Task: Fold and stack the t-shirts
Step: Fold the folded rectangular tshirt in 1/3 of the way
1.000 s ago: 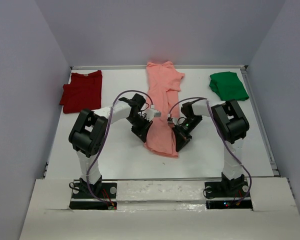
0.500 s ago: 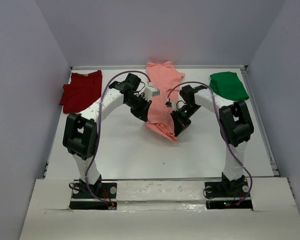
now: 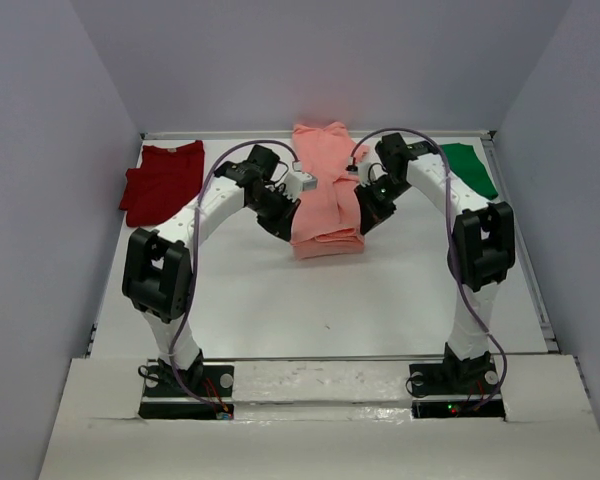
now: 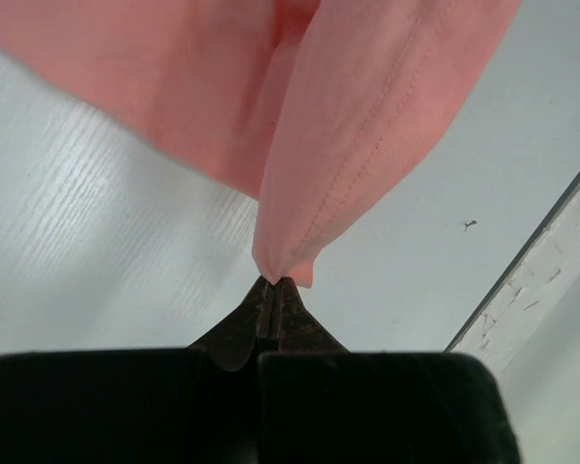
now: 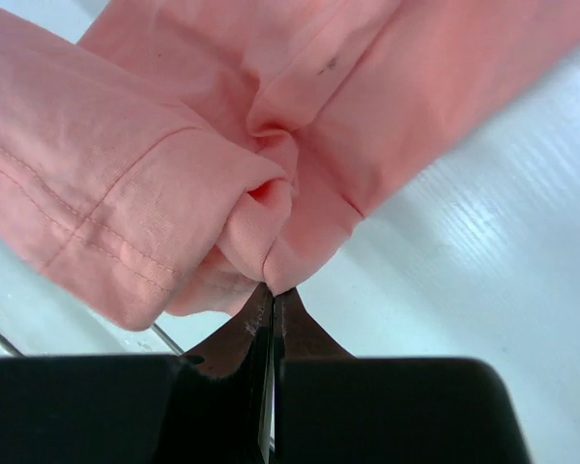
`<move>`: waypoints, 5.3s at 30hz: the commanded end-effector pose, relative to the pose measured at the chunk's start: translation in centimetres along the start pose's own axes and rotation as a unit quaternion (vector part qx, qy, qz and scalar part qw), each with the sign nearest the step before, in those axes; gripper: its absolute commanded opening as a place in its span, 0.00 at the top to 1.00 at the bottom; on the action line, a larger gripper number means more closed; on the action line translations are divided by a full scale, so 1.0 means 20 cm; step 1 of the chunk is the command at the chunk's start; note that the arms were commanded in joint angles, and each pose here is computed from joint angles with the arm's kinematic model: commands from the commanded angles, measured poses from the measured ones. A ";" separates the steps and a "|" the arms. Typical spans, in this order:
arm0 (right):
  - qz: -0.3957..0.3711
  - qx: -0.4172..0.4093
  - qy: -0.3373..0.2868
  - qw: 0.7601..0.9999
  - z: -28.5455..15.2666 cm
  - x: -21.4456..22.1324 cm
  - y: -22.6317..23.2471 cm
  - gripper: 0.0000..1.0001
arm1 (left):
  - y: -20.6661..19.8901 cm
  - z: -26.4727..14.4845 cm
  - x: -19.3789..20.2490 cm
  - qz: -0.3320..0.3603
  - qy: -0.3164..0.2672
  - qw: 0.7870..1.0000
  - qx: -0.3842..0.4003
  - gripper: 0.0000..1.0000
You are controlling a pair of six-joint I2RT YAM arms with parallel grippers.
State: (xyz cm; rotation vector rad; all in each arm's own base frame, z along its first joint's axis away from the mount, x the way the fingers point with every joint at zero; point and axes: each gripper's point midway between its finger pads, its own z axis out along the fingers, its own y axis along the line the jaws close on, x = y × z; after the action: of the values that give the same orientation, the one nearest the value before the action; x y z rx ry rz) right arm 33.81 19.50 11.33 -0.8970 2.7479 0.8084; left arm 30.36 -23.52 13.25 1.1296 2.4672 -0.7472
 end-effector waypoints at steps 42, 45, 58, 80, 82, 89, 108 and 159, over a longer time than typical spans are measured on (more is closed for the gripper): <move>-0.013 0.079 -0.073 0.994 -0.01 -0.36 -0.24 1.00 | 0.42 0.10 -0.41 -0.002 -0.089 0.986 -0.140 1.00; -0.017 0.087 -0.079 0.993 -0.01 -0.40 -0.27 1.00 | 0.44 0.11 -0.42 -0.004 -0.092 0.985 -0.147 1.00; -0.022 0.100 -0.085 0.991 0.08 -0.49 -0.37 1.00 | 0.54 0.13 -0.51 0.012 -0.098 0.978 -0.181 1.00; -0.008 0.161 -0.090 0.983 0.09 -0.53 -0.54 1.00 | 0.68 0.16 -0.64 0.016 -0.110 0.969 -0.219 1.00; -0.005 0.163 -0.091 0.983 0.09 -0.54 -0.55 1.00 | 0.69 0.16 -0.65 0.019 -0.114 0.968 -0.222 1.00; -0.008 0.166 -0.097 0.981 0.10 -0.59 -0.57 1.00 | 0.73 0.16 -0.68 0.022 -0.116 0.964 -0.239 1.00; -0.010 0.176 -0.088 0.980 0.14 -0.59 -0.62 0.40 | 0.88 0.24 -0.58 0.001 -0.072 0.952 -0.297 0.69; -0.511 0.353 -0.122 0.774 -0.13 -0.71 -0.21 0.00 | 1.07 -1.20 0.13 -0.182 -0.195 0.844 -0.465 0.01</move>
State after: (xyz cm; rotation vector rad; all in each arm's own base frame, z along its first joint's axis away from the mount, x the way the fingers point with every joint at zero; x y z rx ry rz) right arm 43.94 19.96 10.83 -1.6810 1.8362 -0.1317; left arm 43.68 4.05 23.04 0.1033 2.2675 0.1959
